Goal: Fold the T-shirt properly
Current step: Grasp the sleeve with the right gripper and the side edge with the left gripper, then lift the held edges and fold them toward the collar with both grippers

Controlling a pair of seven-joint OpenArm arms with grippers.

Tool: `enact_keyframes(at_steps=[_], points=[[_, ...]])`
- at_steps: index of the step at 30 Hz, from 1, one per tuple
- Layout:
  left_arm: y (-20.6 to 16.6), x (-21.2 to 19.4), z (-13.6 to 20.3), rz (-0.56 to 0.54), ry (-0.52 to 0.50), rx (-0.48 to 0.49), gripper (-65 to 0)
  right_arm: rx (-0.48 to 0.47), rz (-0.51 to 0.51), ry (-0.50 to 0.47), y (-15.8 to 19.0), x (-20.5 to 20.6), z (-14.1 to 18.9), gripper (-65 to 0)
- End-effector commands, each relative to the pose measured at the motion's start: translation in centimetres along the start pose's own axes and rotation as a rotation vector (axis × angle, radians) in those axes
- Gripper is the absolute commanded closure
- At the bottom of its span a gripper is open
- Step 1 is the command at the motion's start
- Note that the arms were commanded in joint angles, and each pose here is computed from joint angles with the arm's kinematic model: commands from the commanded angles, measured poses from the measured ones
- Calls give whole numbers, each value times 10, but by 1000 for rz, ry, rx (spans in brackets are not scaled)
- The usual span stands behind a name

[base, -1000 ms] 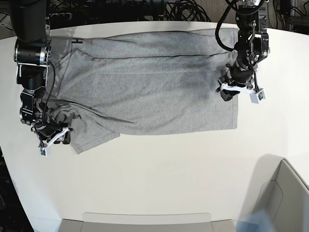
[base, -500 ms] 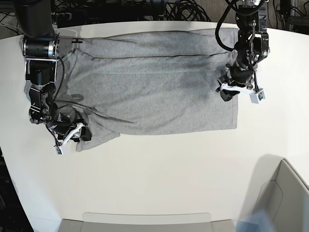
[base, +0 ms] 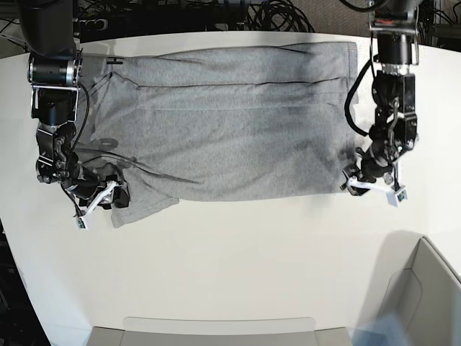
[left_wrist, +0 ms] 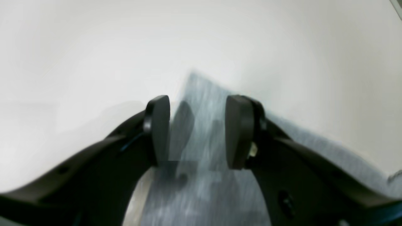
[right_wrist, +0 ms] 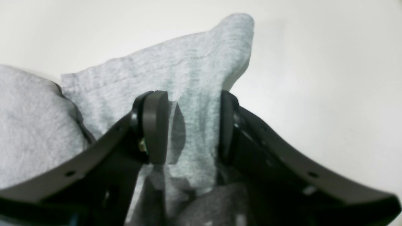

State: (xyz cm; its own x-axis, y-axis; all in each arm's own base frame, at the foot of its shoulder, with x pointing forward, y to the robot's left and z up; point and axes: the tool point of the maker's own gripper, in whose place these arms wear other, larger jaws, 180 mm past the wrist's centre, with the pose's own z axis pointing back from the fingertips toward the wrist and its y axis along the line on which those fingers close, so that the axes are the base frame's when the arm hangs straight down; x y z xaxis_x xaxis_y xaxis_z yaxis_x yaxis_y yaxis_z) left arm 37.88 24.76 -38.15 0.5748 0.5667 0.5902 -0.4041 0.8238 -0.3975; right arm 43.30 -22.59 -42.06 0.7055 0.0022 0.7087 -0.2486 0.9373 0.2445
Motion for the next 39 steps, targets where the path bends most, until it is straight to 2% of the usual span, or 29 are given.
enact_keyframes(at_steps=[1,5,12,15,21,23,26,28,30,34,39], points=[[-4,15,-1,-10,-25,-15,-298,-35,31,83,-10,-13,4,-254],[-16,18,-9,-67,-3,-82,-298,-35,31,80,-10,-13,4,-254],[-3,1,-18,-58,48,-61,-298,-37,31,79,-11,-12,4,-254],[-10,-14,-21,-111,85,-80,-298,-37,31,79,-11,-12,4,-254],[-5,-41,-30,-140,152,-61,-295,-35,32,78,-10,-12,4,-254],[-6,-50,-31,-161,172,-62,-270,-35,32,78,-10,-12,4,-247],[-6,-50,-31,-163,173,-61,-189,-35,36,72,-10,-8,4,-171],[-5,-50,-31,-162,172,-58,-100,-34,37,63,-9,-5,3,-84],[-6,-48,-32,-163,157,-58,-56,-33,42,12,-9,10,3,0],[-8,-36,-33,-161,97,-64,-53,-33,50,-59,-9,33,4,0],[-9,-15,-33,-143,20,-65,-44,-19,136,-69,3,62,0,0]])
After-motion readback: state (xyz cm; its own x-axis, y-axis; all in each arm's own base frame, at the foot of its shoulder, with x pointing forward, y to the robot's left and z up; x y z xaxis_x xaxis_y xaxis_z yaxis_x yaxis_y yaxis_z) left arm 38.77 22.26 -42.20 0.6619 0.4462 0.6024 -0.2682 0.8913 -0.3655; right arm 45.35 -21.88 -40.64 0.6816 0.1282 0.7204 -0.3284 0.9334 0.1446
